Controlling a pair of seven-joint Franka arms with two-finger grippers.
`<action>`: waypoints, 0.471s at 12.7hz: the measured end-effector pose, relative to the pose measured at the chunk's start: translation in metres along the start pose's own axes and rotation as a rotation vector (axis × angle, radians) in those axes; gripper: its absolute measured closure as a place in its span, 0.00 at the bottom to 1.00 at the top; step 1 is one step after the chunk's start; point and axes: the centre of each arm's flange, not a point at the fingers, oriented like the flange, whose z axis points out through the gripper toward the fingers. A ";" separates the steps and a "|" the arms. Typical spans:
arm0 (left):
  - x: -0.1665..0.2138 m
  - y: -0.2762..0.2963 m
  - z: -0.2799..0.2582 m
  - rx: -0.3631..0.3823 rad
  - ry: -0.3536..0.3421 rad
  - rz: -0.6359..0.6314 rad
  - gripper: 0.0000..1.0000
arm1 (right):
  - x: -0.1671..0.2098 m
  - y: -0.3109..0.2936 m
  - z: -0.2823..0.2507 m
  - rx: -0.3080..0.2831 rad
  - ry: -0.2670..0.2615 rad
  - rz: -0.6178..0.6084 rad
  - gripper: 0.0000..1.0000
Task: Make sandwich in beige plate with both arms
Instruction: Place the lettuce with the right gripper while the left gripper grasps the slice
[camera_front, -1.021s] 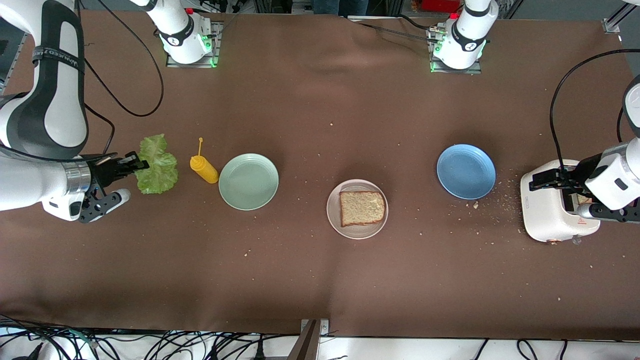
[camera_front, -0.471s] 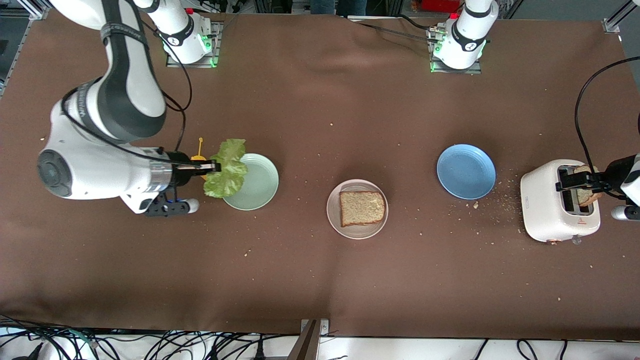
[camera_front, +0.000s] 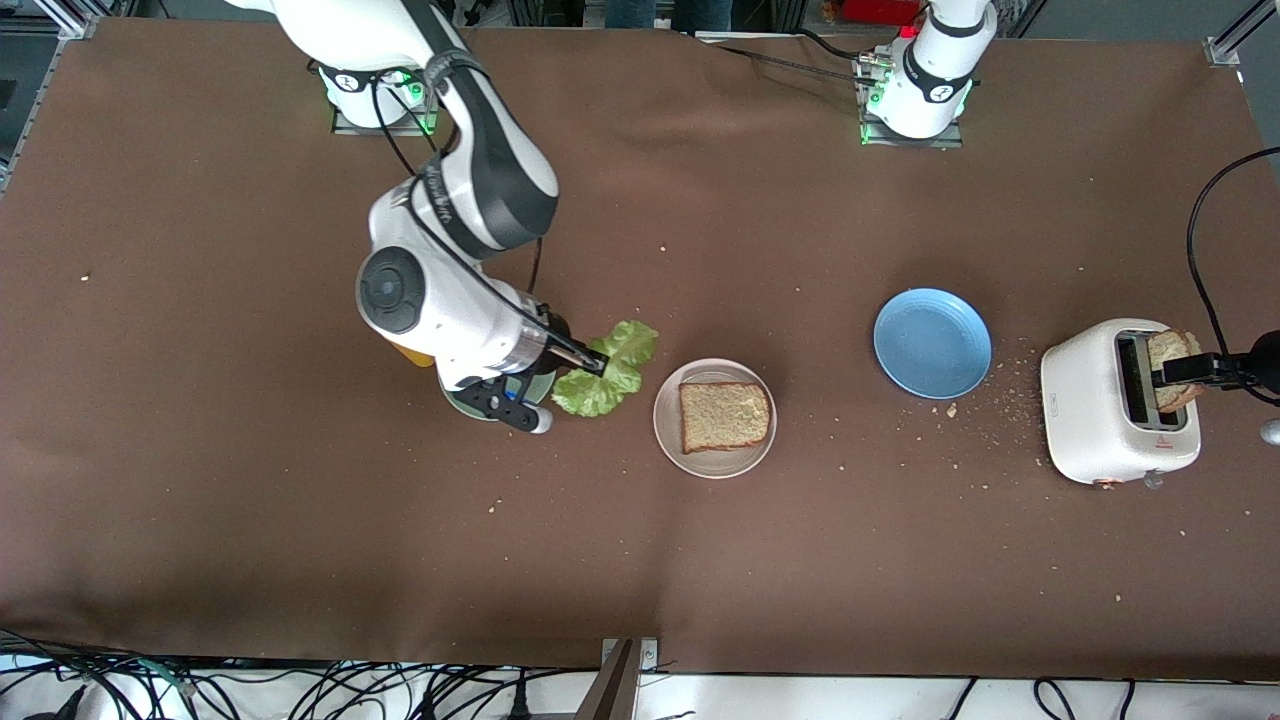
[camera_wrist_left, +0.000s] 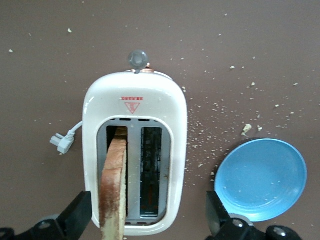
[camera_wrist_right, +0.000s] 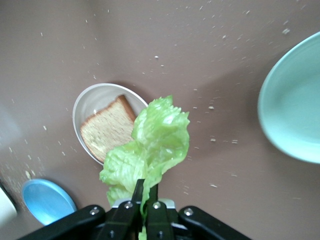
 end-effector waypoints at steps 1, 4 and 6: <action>0.002 -0.002 0.007 0.024 -0.015 0.007 0.00 | -0.012 -0.009 0.023 0.028 0.033 0.072 0.96; 0.005 -0.010 0.029 0.022 -0.049 0.001 0.00 | -0.047 -0.027 0.092 0.123 0.104 0.213 0.96; 0.004 -0.023 0.048 0.009 -0.074 -0.016 0.06 | -0.059 -0.030 0.126 0.189 0.145 0.304 0.96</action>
